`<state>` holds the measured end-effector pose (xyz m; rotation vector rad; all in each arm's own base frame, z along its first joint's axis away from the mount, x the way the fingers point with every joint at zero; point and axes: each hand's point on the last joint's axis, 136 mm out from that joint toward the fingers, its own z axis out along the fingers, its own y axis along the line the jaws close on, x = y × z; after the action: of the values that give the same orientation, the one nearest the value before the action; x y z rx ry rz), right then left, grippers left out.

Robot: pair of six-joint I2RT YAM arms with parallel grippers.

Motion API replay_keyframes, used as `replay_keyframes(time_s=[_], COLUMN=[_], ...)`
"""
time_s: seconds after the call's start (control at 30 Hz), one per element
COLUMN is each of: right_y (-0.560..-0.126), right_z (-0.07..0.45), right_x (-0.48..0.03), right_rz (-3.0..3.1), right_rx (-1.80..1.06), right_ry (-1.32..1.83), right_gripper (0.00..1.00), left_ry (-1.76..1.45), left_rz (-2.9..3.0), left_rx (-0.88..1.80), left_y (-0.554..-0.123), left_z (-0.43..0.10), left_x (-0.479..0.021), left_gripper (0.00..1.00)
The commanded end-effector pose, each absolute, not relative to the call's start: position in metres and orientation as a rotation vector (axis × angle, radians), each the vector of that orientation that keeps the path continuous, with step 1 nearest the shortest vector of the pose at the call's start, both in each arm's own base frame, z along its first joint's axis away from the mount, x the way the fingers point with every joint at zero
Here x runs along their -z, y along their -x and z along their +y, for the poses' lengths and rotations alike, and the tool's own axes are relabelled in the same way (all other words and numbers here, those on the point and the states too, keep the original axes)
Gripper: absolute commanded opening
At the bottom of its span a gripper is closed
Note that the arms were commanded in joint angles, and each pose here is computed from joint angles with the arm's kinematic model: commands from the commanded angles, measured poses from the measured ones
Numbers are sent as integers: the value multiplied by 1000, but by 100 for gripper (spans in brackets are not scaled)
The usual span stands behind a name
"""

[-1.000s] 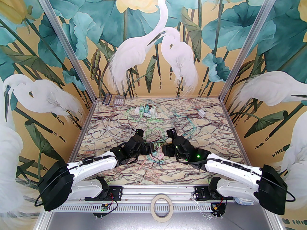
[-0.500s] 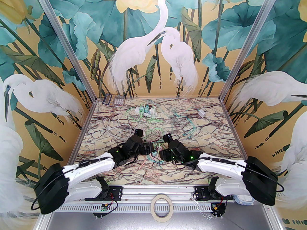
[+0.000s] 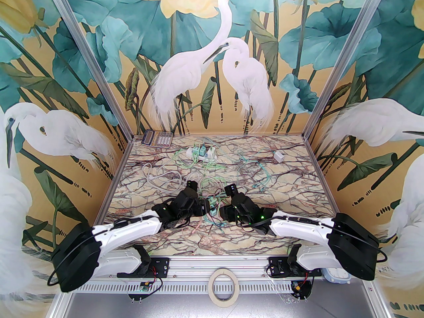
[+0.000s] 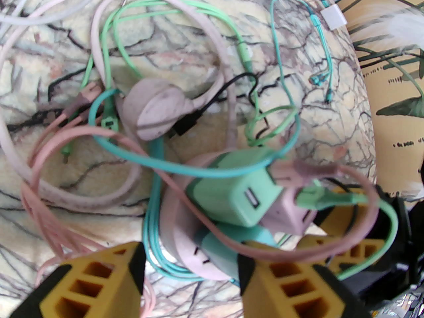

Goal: Pull the plug off the socket

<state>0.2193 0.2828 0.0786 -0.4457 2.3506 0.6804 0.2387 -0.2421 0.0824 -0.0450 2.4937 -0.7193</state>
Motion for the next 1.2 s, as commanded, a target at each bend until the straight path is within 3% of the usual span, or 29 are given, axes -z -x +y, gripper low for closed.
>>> replay_keyframes(time_s=[0.0,0.53,1.03,1.17], right_y=[-223,-227,-231,-230], right_z=[286,292,296,303], right_x=[-83,-83,-95,-98], right_rz=[2319,2307,2266,2248], right_rx=[-668,-670,-689,-723], right_ry=[466,513,541,585], right_gripper=[38,39,41,45], left_ry=[44,-6,34,33], left_rz=[2513,2490,2605,2610], left_rx=[766,911,773,762], left_y=[-240,-233,-230,-229], left_z=[-248,-256,-243,-241], left_x=[-79,-92,-56,-56], left_gripper=[52,52,50,49])
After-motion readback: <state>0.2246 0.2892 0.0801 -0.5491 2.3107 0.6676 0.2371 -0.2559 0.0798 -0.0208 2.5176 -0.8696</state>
